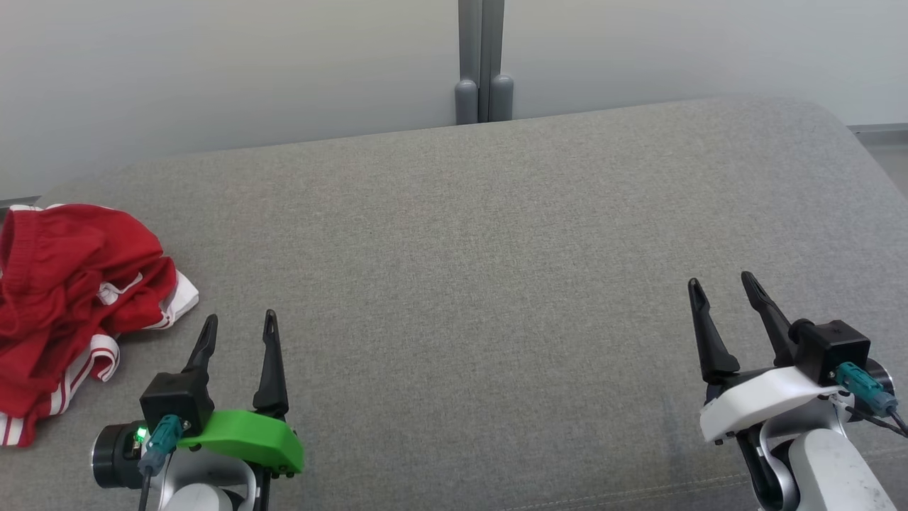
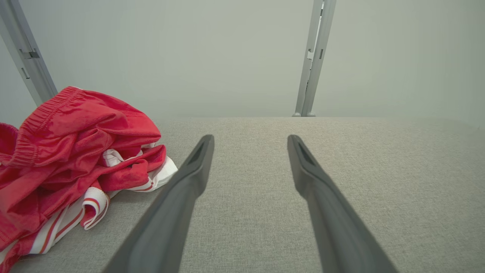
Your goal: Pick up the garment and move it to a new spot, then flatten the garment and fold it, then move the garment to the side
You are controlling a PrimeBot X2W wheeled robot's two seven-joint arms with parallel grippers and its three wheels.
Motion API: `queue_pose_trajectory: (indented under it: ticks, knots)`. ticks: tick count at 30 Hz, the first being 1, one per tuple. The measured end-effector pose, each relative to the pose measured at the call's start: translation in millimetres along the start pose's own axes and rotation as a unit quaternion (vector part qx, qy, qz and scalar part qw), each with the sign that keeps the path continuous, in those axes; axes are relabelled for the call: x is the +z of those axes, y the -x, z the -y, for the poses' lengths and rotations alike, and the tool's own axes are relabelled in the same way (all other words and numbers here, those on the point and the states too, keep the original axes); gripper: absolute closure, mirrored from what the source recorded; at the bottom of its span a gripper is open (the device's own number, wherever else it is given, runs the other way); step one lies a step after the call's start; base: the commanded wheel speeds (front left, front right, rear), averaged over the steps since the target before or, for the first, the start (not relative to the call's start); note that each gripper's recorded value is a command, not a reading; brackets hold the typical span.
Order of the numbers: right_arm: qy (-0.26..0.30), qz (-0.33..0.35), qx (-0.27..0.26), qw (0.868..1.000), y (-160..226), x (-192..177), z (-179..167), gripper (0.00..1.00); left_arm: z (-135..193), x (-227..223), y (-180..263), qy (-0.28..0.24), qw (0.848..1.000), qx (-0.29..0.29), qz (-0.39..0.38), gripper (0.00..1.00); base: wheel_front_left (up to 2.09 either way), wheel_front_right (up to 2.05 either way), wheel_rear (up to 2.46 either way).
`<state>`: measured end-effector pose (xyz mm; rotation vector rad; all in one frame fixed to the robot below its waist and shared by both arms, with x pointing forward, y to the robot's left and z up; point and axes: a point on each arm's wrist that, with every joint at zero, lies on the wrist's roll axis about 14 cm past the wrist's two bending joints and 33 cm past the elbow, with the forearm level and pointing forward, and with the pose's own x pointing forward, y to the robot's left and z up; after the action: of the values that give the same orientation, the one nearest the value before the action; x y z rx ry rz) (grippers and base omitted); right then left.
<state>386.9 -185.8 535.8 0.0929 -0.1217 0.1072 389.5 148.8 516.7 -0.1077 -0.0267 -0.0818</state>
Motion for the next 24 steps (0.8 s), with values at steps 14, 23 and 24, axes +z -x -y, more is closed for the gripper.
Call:
queue_pose_trajectory:
  ticks: [14, 23, 24]
  knots:
    - [0.009, -0.001, -0.016, 1.0, 2.2, -1.8, 4.5, 0.0, 0.4, -3.7, 3.1, -0.012, 1.0, -0.001, -0.002, 0.0, 0.0, 0.0, 0.0]
    - [0.026, -0.007, -0.015, 1.0, 2.2, -4.8, 4.1, 0.0, -1.3, -7.2, 4.9, -0.028, 1.0, -0.001, -0.009, 0.0, 0.0, 0.0, 0.0]
    - [0.025, -0.007, -0.015, 1.0, 2.2, -4.9, 4.0, 0.0, -1.8, -7.3, 4.9, -0.028, 1.0, 0.0, -0.01, 0.0, 0.0, 0.0, 0.0]
